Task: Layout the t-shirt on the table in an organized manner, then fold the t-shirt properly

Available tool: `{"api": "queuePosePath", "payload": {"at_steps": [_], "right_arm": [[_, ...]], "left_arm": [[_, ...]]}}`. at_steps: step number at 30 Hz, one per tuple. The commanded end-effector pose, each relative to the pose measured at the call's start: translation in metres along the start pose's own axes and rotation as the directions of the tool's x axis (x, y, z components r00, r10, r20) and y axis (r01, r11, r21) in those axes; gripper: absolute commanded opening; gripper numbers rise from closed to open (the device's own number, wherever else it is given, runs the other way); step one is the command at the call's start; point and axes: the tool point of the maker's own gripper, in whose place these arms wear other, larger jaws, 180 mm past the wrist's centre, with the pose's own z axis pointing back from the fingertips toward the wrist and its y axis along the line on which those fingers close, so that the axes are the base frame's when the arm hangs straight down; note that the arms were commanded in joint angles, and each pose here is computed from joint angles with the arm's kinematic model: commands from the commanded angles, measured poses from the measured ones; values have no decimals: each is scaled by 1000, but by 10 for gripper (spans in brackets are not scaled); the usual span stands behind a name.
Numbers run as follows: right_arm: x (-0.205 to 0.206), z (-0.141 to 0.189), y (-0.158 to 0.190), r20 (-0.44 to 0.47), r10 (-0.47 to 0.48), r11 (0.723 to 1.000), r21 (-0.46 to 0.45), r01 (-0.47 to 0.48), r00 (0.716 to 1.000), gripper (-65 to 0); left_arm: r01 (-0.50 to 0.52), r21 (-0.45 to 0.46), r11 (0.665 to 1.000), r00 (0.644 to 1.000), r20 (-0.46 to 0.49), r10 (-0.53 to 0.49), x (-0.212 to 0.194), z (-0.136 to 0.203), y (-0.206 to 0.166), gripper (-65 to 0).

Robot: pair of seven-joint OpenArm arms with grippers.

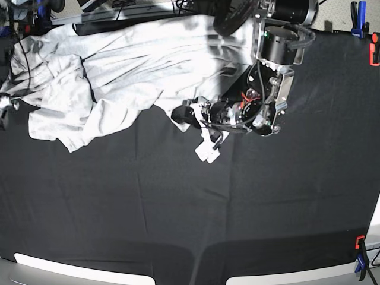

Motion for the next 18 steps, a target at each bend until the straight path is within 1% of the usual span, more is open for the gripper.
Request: {"api": "queuePosePath", "payload": {"at_steps": [1,4,5,7,9,11,12,13,14,16,18], "right_arm": [[16,-3,-13,46,-20,999,-25,21,999,-404],[8,-31,-25,15,-147,989,-18,147,989,-404],[2,-41,-26,-15,-171,985,-6,171,985,-404],[-8,-58,-19,-82,-190,980,47,195,978,-404],[-16,-72,-6,-135,-194,969,126,211,972,-404],[-19,-82,6,-153,-245,943,191,271,958,-404],[-21,-87,9,-160,-273,931,206,303,949,-404],[-24,-91,12,-170,-293,921,212,326,941,-404],[-29,-95,13,-186,-299,918,211,336,936,-404],[-41,-101,10,-220,-288,926,183,329,932,-404],[-48,-103,9,-227,-292,927,170,333,929,-404]], "left_arm": [[10,-3,1000,1000,16,-10,10,1,-2,-650],[10,-3,1000,1000,16,-10,10,1,-2,-650],[10,-3,1000,1000,16,-10,10,1,-2,-650],[11,-3,1000,1000,17,-11,10,1,-2,-650],[10,-3,1000,1000,16,-10,10,1,-2,-650],[11,-3,1000,1000,16,-11,10,1,-2,-650],[11,-3,1000,1000,16,-11,10,1,-2,-650],[10,-3,1000,1000,16,-10,10,1,-2,-650],[10,-3,1000,1000,16,-10,10,1,-2,-650],[10,-3,1000,1000,16,-10,10,1,-2,-650],[10,-3,1000,1000,16,-10,10,1,-2,-650]]}}
